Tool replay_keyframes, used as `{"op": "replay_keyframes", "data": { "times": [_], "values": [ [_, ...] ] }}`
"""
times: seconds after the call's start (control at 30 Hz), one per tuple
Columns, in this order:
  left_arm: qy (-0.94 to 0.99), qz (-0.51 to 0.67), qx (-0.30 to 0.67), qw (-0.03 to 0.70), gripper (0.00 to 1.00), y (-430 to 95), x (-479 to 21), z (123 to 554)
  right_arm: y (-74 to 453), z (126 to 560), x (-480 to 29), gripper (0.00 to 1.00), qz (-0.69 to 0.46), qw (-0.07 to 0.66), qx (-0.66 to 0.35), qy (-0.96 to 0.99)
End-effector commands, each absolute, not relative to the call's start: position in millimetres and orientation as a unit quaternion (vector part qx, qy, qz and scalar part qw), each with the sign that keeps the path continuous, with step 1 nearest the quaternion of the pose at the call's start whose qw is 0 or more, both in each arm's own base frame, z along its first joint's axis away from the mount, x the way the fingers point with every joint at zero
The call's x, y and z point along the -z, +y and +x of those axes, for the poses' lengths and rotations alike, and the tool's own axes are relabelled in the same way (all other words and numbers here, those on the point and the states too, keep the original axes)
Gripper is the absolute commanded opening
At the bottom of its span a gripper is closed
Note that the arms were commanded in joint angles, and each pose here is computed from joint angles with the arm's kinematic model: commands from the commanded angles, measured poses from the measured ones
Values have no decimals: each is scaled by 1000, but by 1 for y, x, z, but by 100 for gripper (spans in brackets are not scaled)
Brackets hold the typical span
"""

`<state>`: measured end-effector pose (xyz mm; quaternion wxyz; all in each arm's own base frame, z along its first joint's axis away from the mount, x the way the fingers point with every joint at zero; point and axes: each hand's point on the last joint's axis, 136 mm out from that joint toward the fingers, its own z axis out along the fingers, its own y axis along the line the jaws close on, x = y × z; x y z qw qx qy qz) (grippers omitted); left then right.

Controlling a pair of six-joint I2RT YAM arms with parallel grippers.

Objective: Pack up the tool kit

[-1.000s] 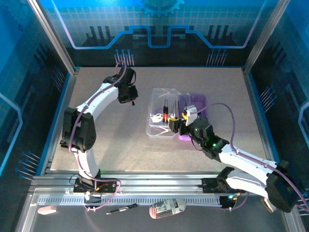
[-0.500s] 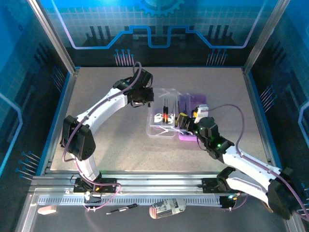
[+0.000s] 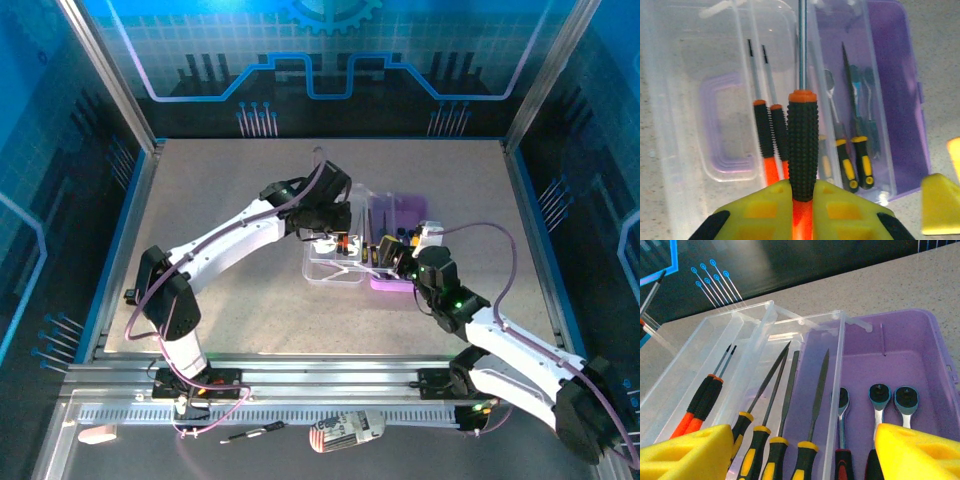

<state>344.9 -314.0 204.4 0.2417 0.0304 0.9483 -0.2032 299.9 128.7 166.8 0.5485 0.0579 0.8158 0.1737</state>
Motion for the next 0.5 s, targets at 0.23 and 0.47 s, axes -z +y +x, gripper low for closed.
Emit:
{"op": "replay_keyframes", "data": {
  "times": [0.23, 0.47],
  "values": [
    [951, 30, 219, 215, 14, -349, -173, 342, 123, 303, -174, 76, 74, 555, -178, 809],
    [955, 28, 210, 209, 14, -350, -163, 343, 124, 302, -173, 76, 73, 554, -181, 809]
  ]
}}
